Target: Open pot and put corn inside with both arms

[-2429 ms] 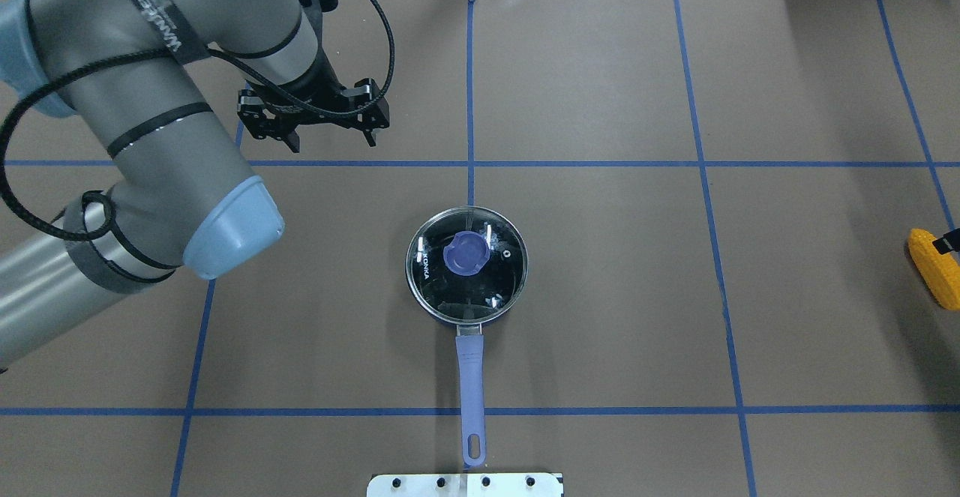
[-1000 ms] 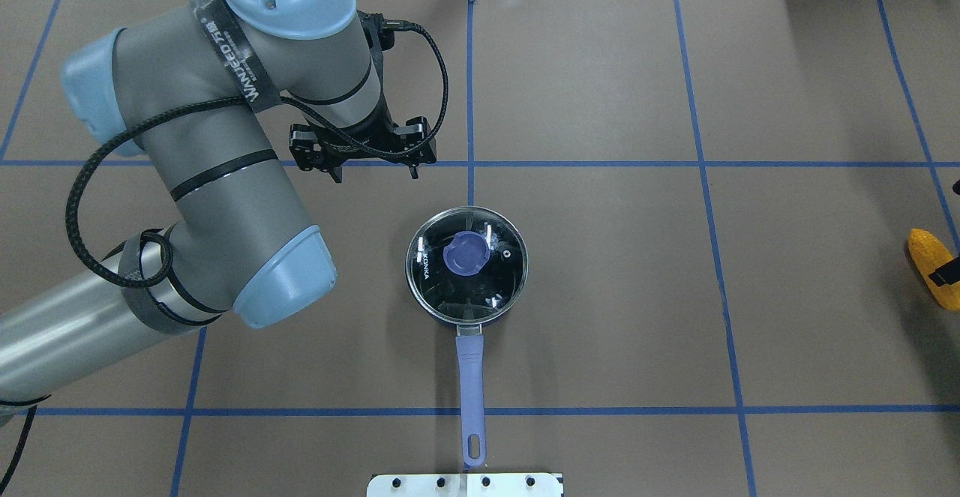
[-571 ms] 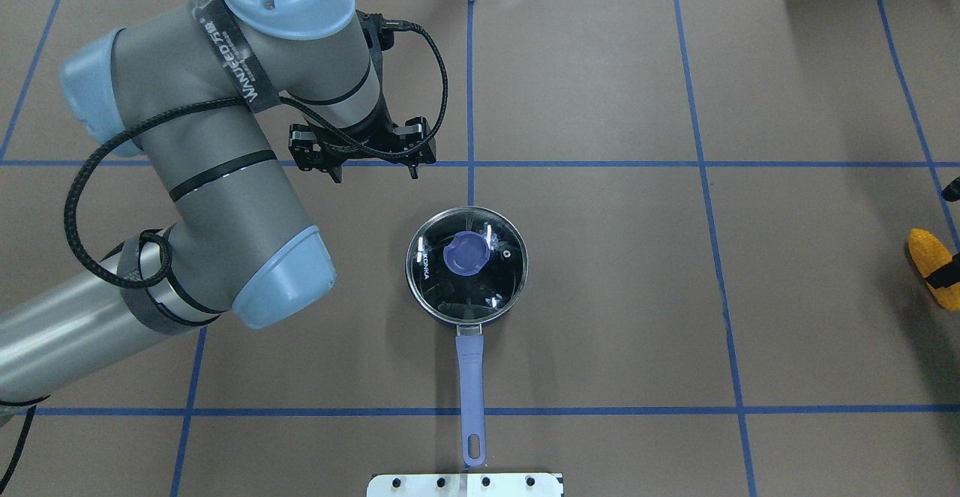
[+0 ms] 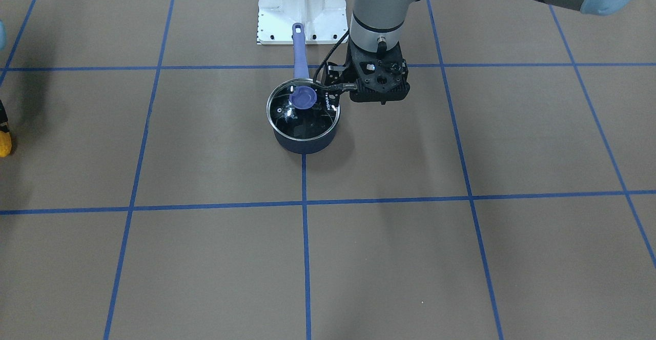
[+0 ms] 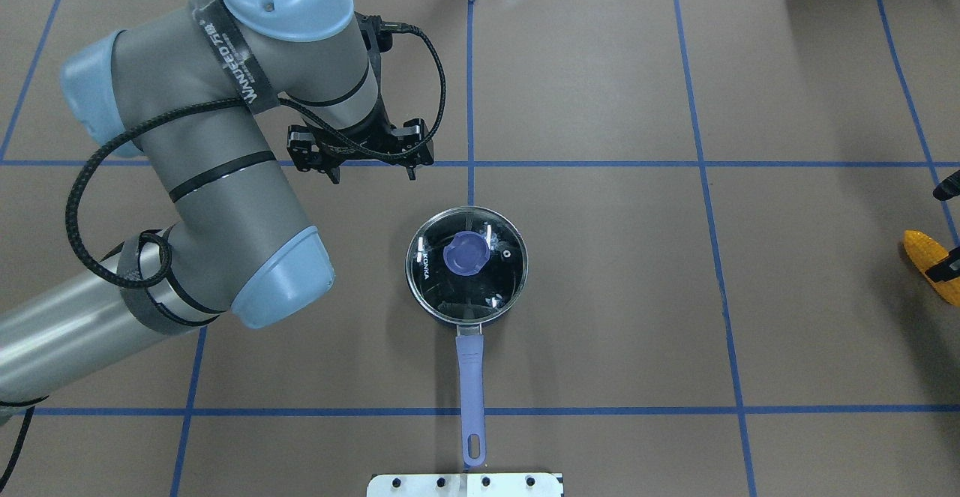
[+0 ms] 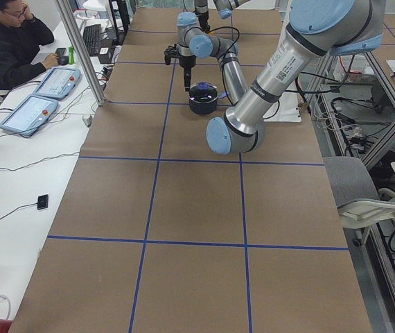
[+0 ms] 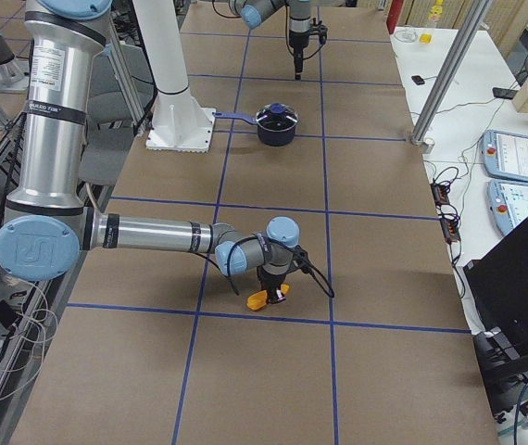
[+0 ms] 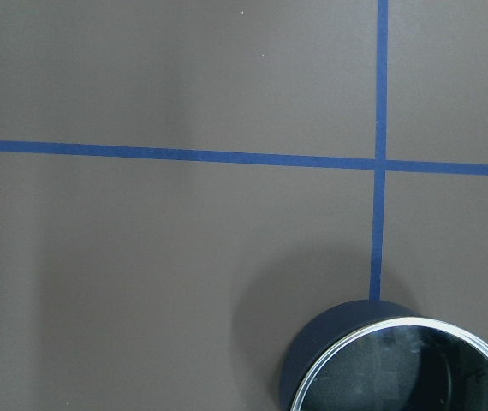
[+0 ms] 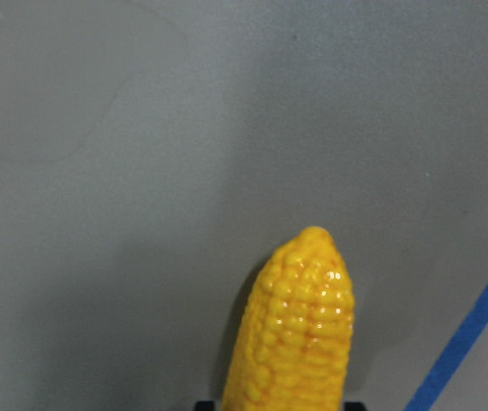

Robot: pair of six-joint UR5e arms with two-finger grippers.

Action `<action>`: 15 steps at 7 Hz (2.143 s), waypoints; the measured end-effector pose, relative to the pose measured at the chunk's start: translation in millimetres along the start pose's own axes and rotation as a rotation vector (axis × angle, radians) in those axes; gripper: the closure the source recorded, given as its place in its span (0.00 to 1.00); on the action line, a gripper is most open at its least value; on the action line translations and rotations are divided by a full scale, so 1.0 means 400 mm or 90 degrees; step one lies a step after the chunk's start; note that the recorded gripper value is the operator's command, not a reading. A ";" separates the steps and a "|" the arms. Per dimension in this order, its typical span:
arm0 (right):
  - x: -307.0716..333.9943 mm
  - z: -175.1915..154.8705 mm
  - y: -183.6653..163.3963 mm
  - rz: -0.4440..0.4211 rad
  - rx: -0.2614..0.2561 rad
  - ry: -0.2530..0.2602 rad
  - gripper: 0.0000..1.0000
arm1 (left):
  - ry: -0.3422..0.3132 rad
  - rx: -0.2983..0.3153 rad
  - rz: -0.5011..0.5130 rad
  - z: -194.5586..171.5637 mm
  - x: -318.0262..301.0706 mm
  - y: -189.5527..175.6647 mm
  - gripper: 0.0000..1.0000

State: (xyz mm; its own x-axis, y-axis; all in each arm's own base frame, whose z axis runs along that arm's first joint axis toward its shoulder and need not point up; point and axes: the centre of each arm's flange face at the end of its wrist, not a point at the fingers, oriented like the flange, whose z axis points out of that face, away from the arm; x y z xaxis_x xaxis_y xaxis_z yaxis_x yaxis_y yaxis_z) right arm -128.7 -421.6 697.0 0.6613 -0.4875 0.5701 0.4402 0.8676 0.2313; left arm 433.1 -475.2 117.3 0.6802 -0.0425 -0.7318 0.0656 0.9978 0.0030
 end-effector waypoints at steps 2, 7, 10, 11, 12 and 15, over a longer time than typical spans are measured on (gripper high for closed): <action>-0.008 -0.012 -0.016 -0.005 0.008 0.000 0.75 | 0.000 0.000 0.001 0.000 0.000 0.000 0.01; -0.063 -0.089 -0.153 -0.014 0.038 -0.009 0.73 | 0.000 -0.004 -0.003 0.011 0.122 0.017 0.01; -0.118 -0.166 -0.228 -0.006 0.030 -0.009 0.73 | -0.009 -0.009 0.026 0.084 0.193 0.075 0.01; -0.127 -0.178 -0.242 -0.005 0.030 -0.009 0.73 | 0.000 -0.011 0.035 0.116 0.212 0.082 0.01; -0.133 -0.185 -0.255 -0.002 0.032 -0.009 0.73 | 0.009 -0.013 0.038 0.146 0.226 0.086 0.01; -0.141 -0.195 -0.273 0.007 0.034 -0.010 0.73 | 0.016 -0.022 0.039 0.194 0.242 0.109 0.01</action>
State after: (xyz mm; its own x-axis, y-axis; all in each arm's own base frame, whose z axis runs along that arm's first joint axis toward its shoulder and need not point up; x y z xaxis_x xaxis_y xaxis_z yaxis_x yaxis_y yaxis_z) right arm -166.7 -496.4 578.2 0.6564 -0.4767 0.5846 0.4001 0.8770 0.2660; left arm 558.3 -439.8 99.3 0.6631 0.0198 -0.7483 -0.0010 0.9997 0.0255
